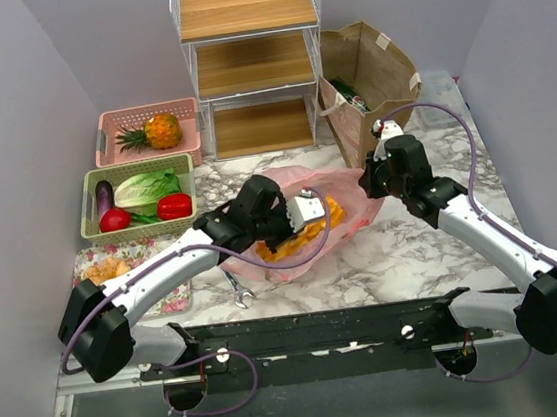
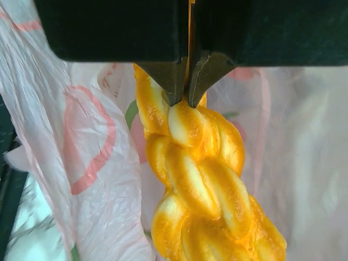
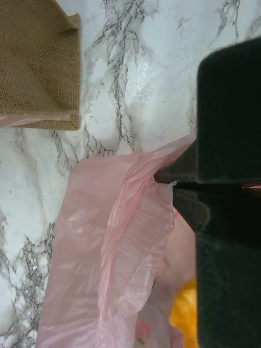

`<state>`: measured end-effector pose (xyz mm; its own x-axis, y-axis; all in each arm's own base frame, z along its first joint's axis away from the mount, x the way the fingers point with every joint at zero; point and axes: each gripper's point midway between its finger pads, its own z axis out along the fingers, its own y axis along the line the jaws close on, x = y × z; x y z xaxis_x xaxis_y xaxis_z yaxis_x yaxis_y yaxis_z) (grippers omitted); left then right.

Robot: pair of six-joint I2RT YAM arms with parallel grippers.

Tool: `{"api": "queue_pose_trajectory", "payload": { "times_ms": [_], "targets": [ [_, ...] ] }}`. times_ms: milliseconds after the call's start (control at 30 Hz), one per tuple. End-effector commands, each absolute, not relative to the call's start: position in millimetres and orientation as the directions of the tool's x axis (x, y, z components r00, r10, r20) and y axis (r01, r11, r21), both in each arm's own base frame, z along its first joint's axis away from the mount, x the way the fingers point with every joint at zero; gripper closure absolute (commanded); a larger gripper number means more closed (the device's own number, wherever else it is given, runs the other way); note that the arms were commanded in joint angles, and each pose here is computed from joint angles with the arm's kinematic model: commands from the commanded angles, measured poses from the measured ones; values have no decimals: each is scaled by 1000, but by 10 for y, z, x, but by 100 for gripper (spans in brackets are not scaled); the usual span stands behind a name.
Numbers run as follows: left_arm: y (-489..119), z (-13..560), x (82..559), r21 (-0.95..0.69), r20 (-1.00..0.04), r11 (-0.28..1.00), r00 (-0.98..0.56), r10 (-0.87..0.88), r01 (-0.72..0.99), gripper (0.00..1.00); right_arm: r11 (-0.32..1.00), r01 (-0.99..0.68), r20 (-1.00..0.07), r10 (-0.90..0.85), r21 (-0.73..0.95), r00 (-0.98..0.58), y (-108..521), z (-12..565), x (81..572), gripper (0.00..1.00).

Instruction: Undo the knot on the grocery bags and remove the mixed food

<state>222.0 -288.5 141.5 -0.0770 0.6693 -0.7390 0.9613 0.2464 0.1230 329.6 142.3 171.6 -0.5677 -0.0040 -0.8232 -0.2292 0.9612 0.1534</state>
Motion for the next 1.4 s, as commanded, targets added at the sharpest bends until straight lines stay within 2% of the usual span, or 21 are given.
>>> {"api": "queue_pose_trajectory", "payload": {
  "times_ms": [0, 200, 400, 533, 633, 700, 800, 900, 1100, 1200, 1267, 1367],
  "targets": [
    [-3284, 2358, 2089, 151, -912, 137, 85, 400, 979, 100, 955, -253, -833, -11, 156, -553, 1477, 1738, 3331, 99],
    [-3605, 3333, 2152, 122, -981, 150, 96, 171, 981, 100, 953, -259, -826, -14, 160, -564, 1483, 1702, 3297, 99],
    [-3695, 3993, 2198, 117, -993, 173, 114, 28, 978, 100, 950, -263, -825, -10, 169, -565, 1494, 1700, 3280, 99],
    [-3522, 4371, 2313, 103, -993, 224, 114, -37, 969, 100, 955, -257, -832, -18, 150, -554, 1459, 1726, 3292, 99],
    [-3100, 4495, 2414, 101, -994, 227, 107, -14, 969, 100, 965, -234, -842, -30, 115, -539, 1378, 1748, 3308, 99],
    [-2766, 4402, 2407, 158, -986, 196, 143, 88, 968, 100, 970, -220, -844, -33, 101, -536, 1338, 1750, 3307, 99],
    [-2182, 4150, 2461, 250, -941, 229, 180, 287, 941, 100, 971, -222, -846, -39, 94, -531, 1321, 1758, 3290, 99],
    [-1608, 3940, 2471, 268, -902, 289, 133, 410, 919, 100, 971, -221, -843, -39, 96, -537, 1313, 1722, 3264, 99],
    [-516, 3021, 2287, 269, -679, 269, -16, 734, 925, 100, 968, -228, -838, -39, 104, -544, 1326, 1669, 3239, 99],
    [-58, 2616, 2160, 258, -578, 304, -106, 809, 917, 100, 968, -231, -836, -44, 100, -547, 1327, 1665, 3239, 99],
    [170, 2325, 1995, 259, -481, 248, -98, 871, 934, 100, 967, -234, -835, -49, 97, -548, 1326, 1665, 3234, 99],
    [403, 1952, 1742, 197, -381, 234, -145, 913, 952, 100, 967, -234, -837, -48, 97, -546, 1323, 1673, 3237, 99]
  ]
}}
